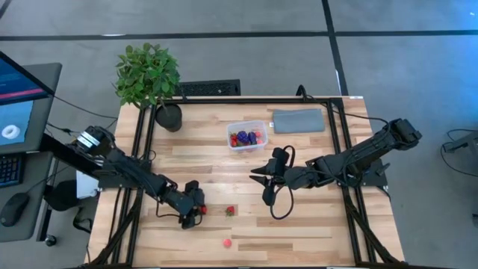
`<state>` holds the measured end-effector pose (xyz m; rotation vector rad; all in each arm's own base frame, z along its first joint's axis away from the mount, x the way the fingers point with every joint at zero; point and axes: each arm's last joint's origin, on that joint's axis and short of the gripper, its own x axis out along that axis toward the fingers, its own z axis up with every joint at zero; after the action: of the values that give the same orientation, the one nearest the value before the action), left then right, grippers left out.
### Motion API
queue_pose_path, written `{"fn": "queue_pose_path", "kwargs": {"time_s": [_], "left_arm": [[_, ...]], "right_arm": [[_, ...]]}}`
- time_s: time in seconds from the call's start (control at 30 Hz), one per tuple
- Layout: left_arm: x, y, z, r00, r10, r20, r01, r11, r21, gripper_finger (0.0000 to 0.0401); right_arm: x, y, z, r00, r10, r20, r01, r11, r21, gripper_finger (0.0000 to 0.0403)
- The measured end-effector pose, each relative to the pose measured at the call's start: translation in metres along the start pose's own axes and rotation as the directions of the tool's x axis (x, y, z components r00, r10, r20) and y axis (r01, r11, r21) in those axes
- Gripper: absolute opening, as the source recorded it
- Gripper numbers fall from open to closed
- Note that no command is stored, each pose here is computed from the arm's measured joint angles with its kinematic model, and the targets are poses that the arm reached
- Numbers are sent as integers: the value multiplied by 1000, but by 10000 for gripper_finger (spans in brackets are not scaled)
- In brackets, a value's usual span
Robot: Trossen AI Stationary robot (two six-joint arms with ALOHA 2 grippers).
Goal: Pick and placing Produce into tupperware
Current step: Put the cherry into the container
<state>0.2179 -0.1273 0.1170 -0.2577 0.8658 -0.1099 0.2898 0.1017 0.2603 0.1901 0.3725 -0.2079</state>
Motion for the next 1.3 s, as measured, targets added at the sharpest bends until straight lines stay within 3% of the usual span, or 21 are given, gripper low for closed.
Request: {"fn": "queue_pose_path", "kwargs": {"time_s": [0.4,0.83,0.97,1.3], "left_arm": [[-24,7,27,978,63,201,-52,997,-57,110],[-78,33,74,837,151,525,-127,989,-81,110],[-83,42,82,807,169,566,-144,986,-89,110],[-88,61,106,783,211,586,-214,975,-66,110]], "right_arm": [[0,0,0,1000,12,-5,-12,1000,0,113],[-5,9,-4,999,49,-17,-49,999,-14,113],[-6,11,-5,998,55,-22,-55,998,-19,113],[-17,11,1,997,72,-7,-72,997,-14,113]]}}
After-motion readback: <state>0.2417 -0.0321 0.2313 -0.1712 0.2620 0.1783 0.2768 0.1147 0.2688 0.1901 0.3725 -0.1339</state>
